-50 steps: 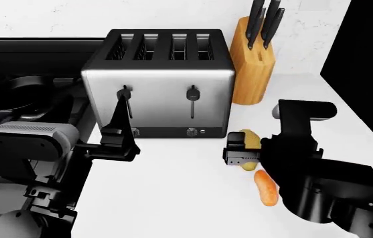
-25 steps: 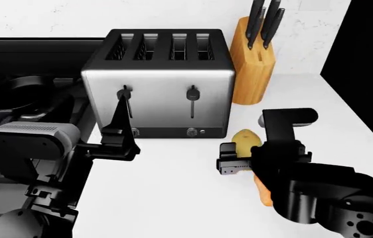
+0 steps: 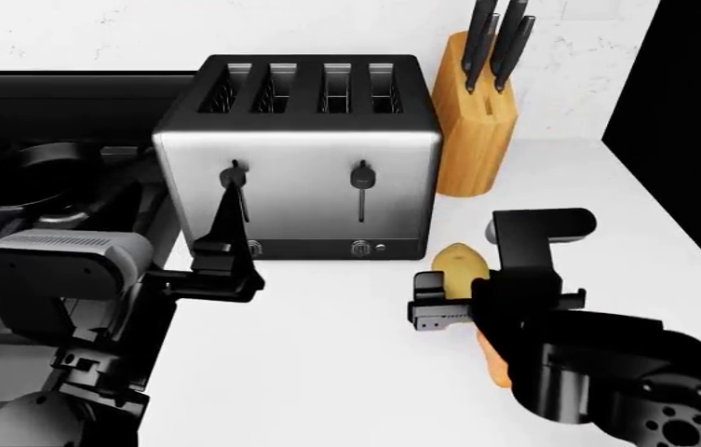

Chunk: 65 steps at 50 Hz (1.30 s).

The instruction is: Place both pans onto different burners. Then place the potato and the sushi on different pans.

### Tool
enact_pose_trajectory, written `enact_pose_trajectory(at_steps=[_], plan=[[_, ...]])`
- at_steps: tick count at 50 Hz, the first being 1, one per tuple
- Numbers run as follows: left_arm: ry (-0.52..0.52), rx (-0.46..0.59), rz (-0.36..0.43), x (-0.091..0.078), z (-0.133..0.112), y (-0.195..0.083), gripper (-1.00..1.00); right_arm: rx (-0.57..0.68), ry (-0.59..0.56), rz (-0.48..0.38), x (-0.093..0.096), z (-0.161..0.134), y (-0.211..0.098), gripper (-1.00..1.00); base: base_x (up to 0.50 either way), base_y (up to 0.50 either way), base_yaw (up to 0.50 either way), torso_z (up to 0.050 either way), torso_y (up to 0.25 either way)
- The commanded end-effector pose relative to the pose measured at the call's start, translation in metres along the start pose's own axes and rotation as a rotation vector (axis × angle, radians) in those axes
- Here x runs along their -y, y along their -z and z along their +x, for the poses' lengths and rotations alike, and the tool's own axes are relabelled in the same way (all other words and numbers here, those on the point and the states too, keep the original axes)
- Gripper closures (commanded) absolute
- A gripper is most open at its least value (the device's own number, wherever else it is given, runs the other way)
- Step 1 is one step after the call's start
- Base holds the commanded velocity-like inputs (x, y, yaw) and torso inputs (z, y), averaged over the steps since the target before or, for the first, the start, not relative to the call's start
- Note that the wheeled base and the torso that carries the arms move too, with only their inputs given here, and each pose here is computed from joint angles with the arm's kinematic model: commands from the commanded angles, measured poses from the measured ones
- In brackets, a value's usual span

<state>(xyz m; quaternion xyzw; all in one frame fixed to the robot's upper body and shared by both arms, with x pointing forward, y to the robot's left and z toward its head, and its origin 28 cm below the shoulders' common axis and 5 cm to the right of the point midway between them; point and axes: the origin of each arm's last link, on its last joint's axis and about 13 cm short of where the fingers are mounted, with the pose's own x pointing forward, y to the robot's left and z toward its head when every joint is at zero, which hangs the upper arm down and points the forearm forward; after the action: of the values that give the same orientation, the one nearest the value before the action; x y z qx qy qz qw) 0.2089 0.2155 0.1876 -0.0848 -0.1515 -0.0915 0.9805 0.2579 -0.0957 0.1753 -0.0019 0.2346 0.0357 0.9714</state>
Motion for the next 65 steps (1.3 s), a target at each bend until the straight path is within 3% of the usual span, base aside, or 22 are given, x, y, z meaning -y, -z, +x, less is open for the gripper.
enact_pose_trajectory(at_steps=[1,14,26,46,65], plan=[[0.009,-0.005,-0.002,0.002,0.0,0.0,-1.0,0.049,-0.006,0.019,0.002,-0.004,-0.002,1.0,0.0,0.0,0.0,0.0,0.0],[0.059,-0.02,-0.007,0.011,-0.005,-0.008,-1.0,0.246,0.032,0.142,0.015,-0.037,-0.01,1.0,0.0,0.0,0.0,0.0,0.0],[0.059,-0.004,-0.017,0.011,-0.008,-0.005,-1.0,0.384,0.017,0.118,0.018,-0.057,-0.009,1.0,0.0,0.0,0.0,0.0,0.0],[0.062,0.001,-0.026,0.012,-0.009,-0.005,-1.0,0.484,0.002,0.095,0.023,-0.07,-0.005,1.0,0.0,0.0,0.0,0.0,0.0],[0.067,0.0,-0.034,0.012,-0.009,-0.003,-1.0,0.498,-0.016,0.117,0.022,-0.069,-0.005,1.0,0.0,-0.02,0.0,0.0,0.001]])
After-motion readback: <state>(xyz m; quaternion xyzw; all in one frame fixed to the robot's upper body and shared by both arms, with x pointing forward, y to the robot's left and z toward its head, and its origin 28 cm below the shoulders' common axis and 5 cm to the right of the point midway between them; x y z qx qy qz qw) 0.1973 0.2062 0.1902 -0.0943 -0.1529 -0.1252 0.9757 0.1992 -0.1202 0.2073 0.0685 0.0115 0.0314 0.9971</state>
